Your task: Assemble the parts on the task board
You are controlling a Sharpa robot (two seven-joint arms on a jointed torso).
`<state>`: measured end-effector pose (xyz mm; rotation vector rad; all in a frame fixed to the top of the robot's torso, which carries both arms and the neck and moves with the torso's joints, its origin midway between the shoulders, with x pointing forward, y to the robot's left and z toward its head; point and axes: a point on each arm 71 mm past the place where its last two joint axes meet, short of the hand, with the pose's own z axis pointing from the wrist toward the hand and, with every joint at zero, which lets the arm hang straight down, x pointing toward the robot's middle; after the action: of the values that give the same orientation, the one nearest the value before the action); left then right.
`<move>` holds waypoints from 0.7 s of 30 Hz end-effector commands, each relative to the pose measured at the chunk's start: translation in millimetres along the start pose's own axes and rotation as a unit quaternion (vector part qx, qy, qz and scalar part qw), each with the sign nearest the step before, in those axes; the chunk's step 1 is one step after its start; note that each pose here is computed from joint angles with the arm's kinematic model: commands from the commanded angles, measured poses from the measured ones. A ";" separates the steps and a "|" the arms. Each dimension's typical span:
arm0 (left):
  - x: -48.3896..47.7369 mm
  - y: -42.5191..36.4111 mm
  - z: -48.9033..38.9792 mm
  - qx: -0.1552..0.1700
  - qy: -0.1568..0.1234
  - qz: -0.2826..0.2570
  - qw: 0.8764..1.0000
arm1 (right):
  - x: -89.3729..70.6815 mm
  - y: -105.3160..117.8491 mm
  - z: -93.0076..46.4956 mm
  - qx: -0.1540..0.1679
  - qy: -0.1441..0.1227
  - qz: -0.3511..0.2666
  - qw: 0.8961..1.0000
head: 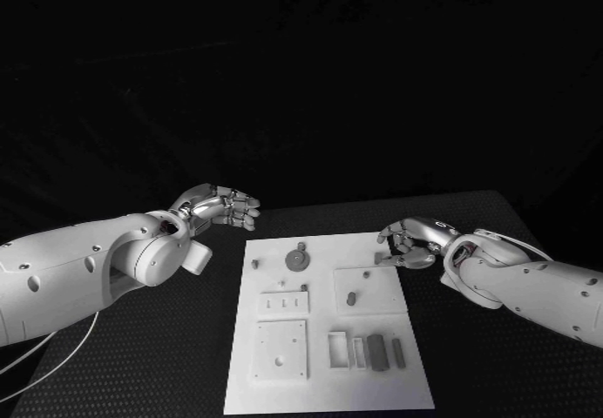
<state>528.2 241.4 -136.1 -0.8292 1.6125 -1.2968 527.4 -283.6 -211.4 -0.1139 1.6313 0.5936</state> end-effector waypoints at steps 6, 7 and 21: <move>0.7 -0.7 0.1 0.002 0.008 0.000 1.000 | 9.4 -1.6 1.5 0.014 -0.008 0.004 1.000; 0.6 -0.6 0.0 0.002 0.007 0.000 1.000 | 10.2 -1.7 1.6 0.016 -0.010 0.004 1.000; 1.4 -0.3 0.2 -0.001 0.011 -0.001 1.000 | 23.7 -1.1 6.8 0.027 -0.001 -0.002 1.000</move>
<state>528.3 242.1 -136.8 -0.8313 1.6196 -1.2949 529.5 -275.4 -234.2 -0.0717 1.6475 0.5614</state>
